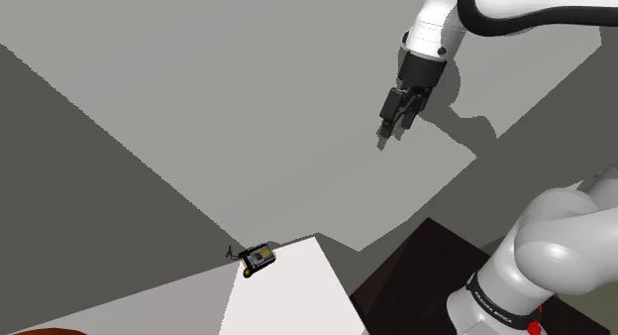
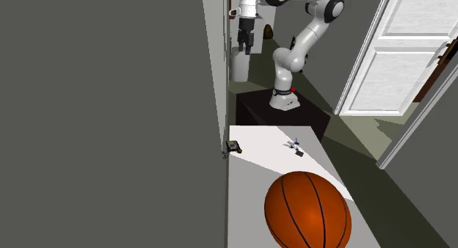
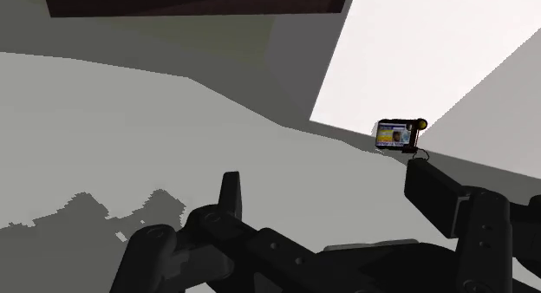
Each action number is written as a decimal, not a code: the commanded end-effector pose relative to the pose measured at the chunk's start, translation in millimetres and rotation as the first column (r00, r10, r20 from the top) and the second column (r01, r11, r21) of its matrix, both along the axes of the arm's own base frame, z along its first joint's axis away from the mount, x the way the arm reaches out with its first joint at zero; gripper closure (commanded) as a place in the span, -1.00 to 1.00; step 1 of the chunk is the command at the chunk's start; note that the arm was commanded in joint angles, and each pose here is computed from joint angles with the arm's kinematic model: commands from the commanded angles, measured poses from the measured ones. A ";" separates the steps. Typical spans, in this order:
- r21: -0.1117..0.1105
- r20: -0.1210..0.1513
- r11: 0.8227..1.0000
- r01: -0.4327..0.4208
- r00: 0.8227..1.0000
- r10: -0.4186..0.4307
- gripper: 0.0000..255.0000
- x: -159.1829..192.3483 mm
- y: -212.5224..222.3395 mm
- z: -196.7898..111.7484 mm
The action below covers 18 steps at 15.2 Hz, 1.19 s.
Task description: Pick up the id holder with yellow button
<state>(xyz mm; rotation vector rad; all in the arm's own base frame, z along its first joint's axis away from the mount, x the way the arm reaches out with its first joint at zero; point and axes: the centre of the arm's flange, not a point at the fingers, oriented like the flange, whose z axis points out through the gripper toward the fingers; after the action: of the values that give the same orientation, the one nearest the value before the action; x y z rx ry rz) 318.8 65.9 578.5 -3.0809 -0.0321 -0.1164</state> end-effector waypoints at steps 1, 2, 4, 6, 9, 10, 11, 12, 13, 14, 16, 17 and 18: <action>-0.008 0.014 1.000 -0.010 1.000 0.010 -1.00 6.7 22.7 -16.9; -0.013 0.020 1.000 -0.015 1.000 0.015 -1.00 10.7 32.4 -25.2; -0.022 0.032 0.999 -0.024 0.999 0.025 -1.00 18.6 51.7 -41.8; -0.031 0.044 0.999 -0.034 0.998 0.036 -1.00 26.6 71.0 -58.5; -0.044 0.062 0.998 -0.049 0.997 0.051 -1.00 38.5 99.8 -83.7; -0.049 0.068 0.997 -0.053 0.996 0.057 -1.00 42.5 109.3 -92.1; -0.054 0.073 0.997 -0.058 0.995 0.062 -1.00 46.5 118.9 -100.6; -0.058 0.079 0.996 -0.063 0.995 0.067 -1.00 50.5 128.4 -109.0; -0.063 0.085 0.996 -0.068 0.994 0.073 -1.00 54.5 137.9 -117.5; -0.068 0.091 0.995 -0.072 0.993 0.078 -1.00 58.5 147.4 -126.0; -0.077 0.102 0.994 -0.081 0.991 0.089 -1.00 66.5 166.4 -143.0; -0.082 0.108 0.993 -0.086 0.990 0.095 -1.00 70.5 175.8 -151.6; -0.087 0.113 0.992 -0.090 0.989 0.100 -1.00 74.5 185.3 -160.1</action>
<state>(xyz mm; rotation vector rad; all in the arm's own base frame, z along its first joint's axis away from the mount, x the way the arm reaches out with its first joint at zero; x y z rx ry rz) 389.2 239.9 427.1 -3.1425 -0.1845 -0.2873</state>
